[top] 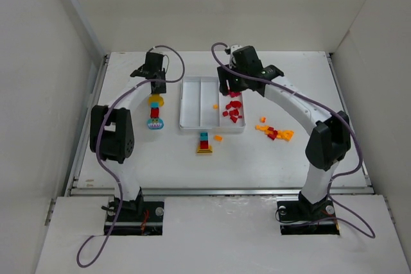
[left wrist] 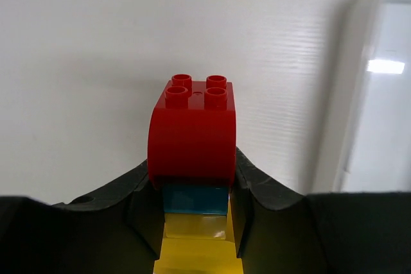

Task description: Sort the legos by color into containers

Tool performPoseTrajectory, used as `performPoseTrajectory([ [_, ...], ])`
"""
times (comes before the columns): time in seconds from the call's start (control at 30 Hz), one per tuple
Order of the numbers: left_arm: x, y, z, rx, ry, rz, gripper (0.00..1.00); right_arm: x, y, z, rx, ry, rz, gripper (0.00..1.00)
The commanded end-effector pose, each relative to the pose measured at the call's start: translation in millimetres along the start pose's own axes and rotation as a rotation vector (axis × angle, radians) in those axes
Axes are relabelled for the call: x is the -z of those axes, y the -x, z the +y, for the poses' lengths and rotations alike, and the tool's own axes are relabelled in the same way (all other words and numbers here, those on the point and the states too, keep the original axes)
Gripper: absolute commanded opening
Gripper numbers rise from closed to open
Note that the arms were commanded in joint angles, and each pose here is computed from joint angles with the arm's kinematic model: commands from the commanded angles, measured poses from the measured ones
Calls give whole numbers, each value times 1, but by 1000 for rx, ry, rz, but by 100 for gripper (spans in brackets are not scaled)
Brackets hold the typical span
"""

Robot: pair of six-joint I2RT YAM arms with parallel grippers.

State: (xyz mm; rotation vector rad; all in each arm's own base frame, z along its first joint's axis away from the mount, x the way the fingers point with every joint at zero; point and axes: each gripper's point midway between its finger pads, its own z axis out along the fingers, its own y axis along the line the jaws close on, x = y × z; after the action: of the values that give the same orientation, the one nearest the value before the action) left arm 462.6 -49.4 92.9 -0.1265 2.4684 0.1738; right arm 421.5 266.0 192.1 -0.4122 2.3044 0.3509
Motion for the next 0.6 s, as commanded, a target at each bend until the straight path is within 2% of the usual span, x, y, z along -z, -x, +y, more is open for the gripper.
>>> performPoseTrajectory([
  [0.0, 56, 59, -23, -159, -169, -231, 0, 49, 56, 12, 75, 75, -203, 72],
  [0.1, 82, 63, -38, -302, -304, -306, 0, 77, 73, 23, 142, 142, -292, 72],
  [0.13, 92, 66, -45, -418, -343, -355, 0, 92, 76, 26, 160, 162, -324, 72],
  [0.23, 137, 60, -75, -612, -566, -455, 0, 112, 82, 35, 225, 257, -395, 72],
  [0.27, 147, 44, -84, -684, -645, -432, 0, 128, 86, 42, 265, 298, -436, 72],
  [0.3, 165, 30, -102, -814, -783, -467, 0, 134, 87, 45, 285, 333, -457, 72],
  [0.33, 182, 24, -105, -871, -845, -493, 0, 144, 89, 56, 318, 415, -488, 72],
  [0.37, 192, 2, -110, -919, -924, -448, 0, 149, 88, 62, 330, 454, -497, 72],
  [0.4, 207, -11, -120, -1009, -1026, -487, 0, 157, 82, 73, 365, 523, -502, 72],
  [0.57, 247, -52, -133, -1107, -1267, -469, 0, 170, 67, 103, 448, 721, -506, 70],
])
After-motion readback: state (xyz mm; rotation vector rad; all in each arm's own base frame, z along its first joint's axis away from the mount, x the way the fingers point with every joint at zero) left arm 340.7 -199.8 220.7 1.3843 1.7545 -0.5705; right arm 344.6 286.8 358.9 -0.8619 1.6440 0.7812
